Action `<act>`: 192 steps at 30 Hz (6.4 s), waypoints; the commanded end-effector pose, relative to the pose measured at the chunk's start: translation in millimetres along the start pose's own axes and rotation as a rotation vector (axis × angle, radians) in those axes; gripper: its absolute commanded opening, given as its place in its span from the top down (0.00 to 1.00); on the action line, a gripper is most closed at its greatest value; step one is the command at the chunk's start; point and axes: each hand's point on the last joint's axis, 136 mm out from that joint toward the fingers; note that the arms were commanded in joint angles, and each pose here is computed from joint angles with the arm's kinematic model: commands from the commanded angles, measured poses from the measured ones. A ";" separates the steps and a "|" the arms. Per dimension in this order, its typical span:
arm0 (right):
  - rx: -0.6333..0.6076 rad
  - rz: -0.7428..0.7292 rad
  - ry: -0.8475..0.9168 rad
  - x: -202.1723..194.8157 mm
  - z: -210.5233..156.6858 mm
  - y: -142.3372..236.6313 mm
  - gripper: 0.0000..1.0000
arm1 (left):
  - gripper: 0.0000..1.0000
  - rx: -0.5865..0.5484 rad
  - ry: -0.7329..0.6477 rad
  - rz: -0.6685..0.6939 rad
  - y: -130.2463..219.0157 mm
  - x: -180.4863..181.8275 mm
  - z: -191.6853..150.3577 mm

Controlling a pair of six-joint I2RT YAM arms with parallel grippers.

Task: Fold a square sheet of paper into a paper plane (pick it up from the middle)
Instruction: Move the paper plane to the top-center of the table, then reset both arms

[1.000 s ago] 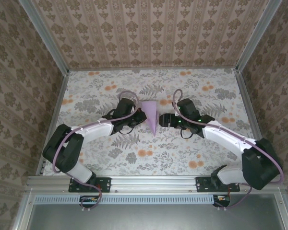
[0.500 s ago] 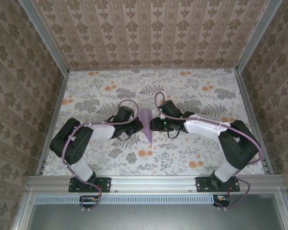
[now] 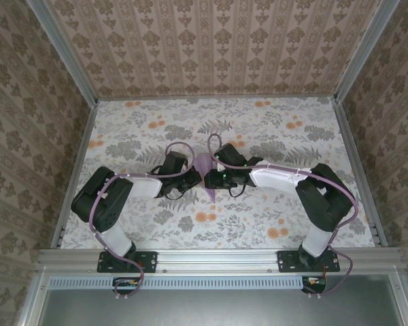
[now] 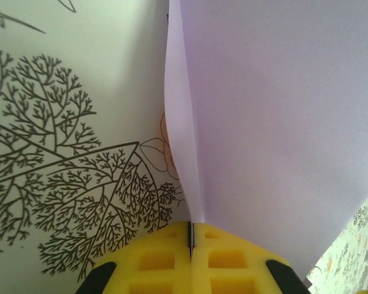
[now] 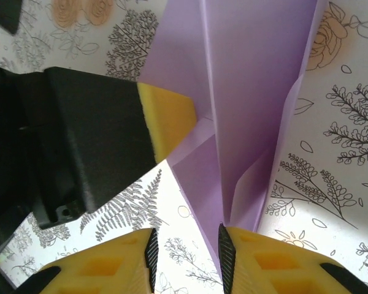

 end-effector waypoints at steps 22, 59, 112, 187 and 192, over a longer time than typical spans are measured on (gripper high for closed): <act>0.076 -0.102 0.045 -12.7 -9.2 -20.2 0.49 | 1.00 0.019 0.028 -0.021 -1.8 2.1 -2.5; 0.045 -0.458 0.105 -70.5 9.7 10.7 0.87 | 0.25 -0.073 -0.008 0.168 54.9 33.4 27.1; -0.022 -0.577 -0.042 -123.2 105.5 -41.5 0.83 | 0.00 -0.205 -0.064 0.440 143.5 81.5 80.3; -0.932 -0.615 0.136 -267.5 102.3 176.6 0.00 | 0.00 -0.768 -0.729 0.570 169.8 137.7 192.1; -0.934 -0.609 0.142 -266.2 101.1 176.3 0.00 | 0.00 -0.767 -0.728 0.570 169.6 138.4 191.4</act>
Point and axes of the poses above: each hand's point on the last joint's axis, 136 mm out from that joint toward the fingers, its own y axis back along the fingers, its own x axis along the line the jaws close on, z = x × y, and after that the axes turned 2 degrees about -y, right-handed
